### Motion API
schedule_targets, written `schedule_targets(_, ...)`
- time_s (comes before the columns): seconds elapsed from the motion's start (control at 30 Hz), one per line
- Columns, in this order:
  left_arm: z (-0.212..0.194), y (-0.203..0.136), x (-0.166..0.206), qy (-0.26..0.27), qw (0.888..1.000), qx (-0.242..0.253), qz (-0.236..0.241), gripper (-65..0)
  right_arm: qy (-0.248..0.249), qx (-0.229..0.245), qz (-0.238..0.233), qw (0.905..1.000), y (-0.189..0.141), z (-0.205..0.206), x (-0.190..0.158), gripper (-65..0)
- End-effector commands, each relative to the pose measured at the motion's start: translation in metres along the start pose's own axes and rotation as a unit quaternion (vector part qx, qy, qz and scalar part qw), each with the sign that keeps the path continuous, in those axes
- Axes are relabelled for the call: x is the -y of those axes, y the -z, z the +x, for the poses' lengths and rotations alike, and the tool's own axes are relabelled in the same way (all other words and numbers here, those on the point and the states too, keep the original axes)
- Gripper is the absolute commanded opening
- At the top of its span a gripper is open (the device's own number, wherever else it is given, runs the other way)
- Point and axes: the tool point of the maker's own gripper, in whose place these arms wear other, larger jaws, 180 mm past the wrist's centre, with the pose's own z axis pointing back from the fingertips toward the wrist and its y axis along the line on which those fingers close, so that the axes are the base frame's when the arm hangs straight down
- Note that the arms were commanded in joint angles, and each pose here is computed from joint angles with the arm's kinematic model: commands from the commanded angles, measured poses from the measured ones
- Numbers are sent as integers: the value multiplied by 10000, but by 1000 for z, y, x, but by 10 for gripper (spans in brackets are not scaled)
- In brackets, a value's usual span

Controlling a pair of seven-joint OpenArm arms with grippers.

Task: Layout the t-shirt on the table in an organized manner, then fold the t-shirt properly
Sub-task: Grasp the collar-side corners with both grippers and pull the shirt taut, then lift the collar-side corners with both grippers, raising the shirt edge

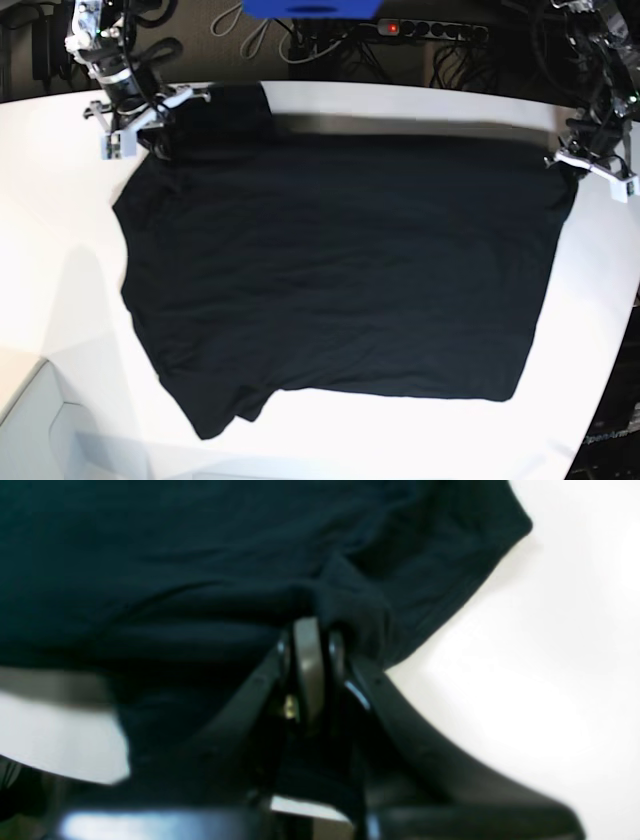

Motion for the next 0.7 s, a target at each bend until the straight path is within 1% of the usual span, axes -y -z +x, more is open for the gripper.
schedule_targets(0.0,22,-4,0,74,9996,282,-39,-649,-58,222,20,9997,1,16,0,-650)
schedule_targets(0.1,29,-2,5,27,9992,375,-123,-649,-204,162,53,9996,8,24,3,-650)
schedule_targets(0.23,41,2,11,-11,9985,517,-179,-649,-247,327,68,9991,19,44,3,-650)
schedule_targets(0.43,68,11,41,101,9958,765,-488,-649,-318,492,76,9983,34,75,3,-650)
schedule_targets(0.53,86,16,51,90,9938,929,-597,-649,-284,527,82,9982,45,84,5,-650)
schedule_targets(0.67,109,19,58,-19,9909,1162,-672,-649,-147,481,58,9987,64,86,13,-650)
